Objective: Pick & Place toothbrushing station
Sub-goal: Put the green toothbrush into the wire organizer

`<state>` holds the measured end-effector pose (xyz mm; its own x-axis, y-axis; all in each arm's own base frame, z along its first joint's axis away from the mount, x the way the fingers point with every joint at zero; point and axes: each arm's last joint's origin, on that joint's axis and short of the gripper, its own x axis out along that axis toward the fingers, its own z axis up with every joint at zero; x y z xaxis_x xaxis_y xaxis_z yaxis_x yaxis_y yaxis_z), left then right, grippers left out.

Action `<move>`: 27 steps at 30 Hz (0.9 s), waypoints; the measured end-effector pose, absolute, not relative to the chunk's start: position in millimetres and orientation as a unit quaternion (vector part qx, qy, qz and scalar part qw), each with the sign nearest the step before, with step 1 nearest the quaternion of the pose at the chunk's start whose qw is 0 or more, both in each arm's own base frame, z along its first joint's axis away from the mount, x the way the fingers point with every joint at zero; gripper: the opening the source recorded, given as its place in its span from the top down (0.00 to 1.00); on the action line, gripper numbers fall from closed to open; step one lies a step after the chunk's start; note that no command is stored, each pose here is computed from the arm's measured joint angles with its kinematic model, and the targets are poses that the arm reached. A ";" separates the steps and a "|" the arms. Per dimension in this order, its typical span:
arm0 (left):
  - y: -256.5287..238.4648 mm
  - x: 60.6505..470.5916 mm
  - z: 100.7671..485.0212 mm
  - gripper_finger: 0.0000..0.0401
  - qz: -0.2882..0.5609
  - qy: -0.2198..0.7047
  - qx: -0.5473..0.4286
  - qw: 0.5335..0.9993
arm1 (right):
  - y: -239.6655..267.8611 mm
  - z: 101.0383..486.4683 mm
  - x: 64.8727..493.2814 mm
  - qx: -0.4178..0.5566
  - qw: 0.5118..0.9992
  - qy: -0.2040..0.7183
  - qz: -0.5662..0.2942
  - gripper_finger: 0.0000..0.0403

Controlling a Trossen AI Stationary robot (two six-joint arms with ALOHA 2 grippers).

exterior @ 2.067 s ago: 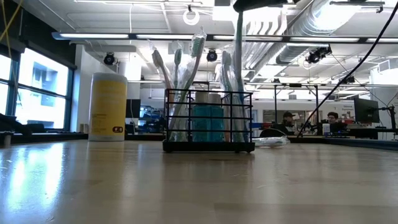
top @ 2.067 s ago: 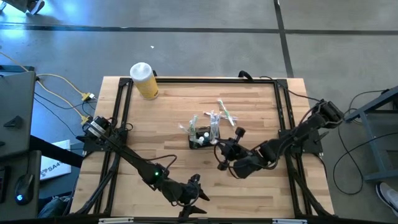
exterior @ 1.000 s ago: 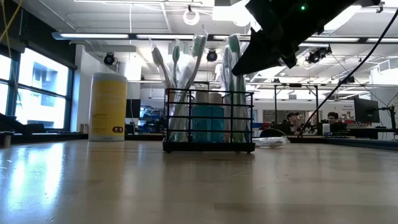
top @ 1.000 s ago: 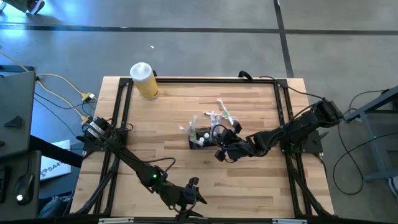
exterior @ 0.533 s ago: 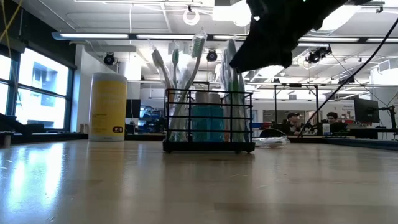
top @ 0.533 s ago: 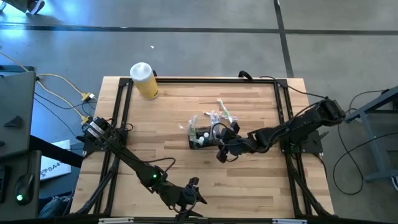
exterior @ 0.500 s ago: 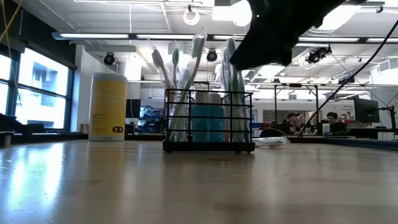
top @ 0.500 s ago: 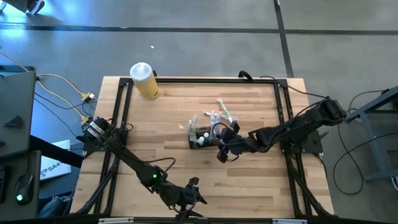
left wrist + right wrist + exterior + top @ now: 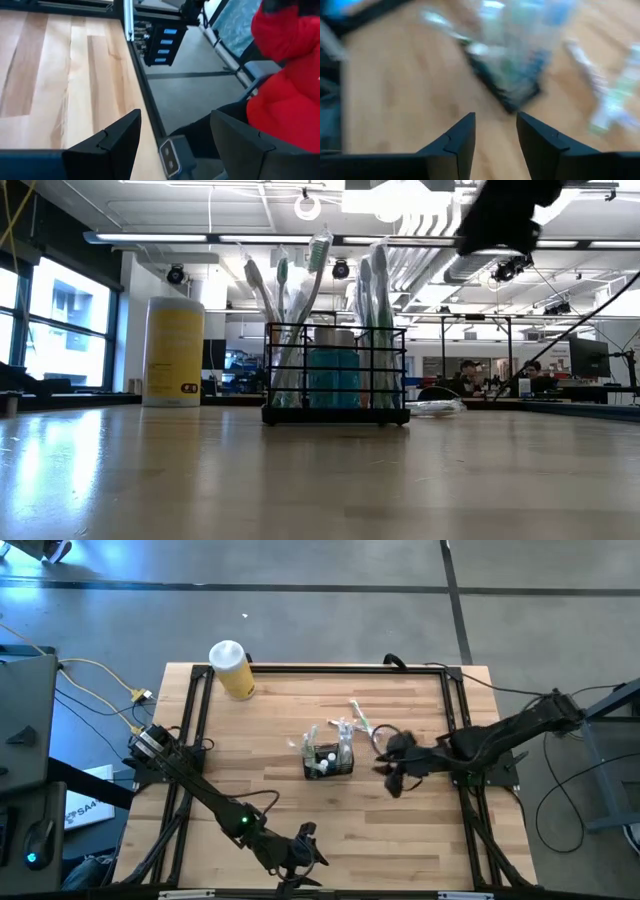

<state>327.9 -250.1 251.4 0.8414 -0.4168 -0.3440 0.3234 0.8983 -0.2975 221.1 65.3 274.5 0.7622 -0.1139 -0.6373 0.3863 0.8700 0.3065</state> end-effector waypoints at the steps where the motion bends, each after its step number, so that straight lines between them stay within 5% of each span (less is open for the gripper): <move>1: -248.7 326.6 252.8 0.42 -0.193 0.209 -0.112 0.952 | 59.7 274.6 214.9 0.212 0.907 0.325 -0.162 0.67; 6: -230.2 325.0 266.3 0.42 -0.170 0.223 -0.107 0.954 | 19.0 271.5 198.0 0.192 0.865 0.340 -0.315 0.69; 13: -191.9 325.7 281.1 0.42 -0.123 0.255 -0.097 0.954 | -45.0 261.3 209.9 0.194 0.823 0.355 -0.400 0.69; 22: -111.3 300.0 333.1 0.42 -0.103 0.269 -0.056 0.956 | -124.3 221.8 241.2 0.244 0.830 0.383 -0.324 0.68; 27: -77.1 292.1 346.5 0.42 -0.071 0.261 -0.016 0.963 | -148.7 184.6 256.6 0.249 0.825 0.412 -0.295 0.58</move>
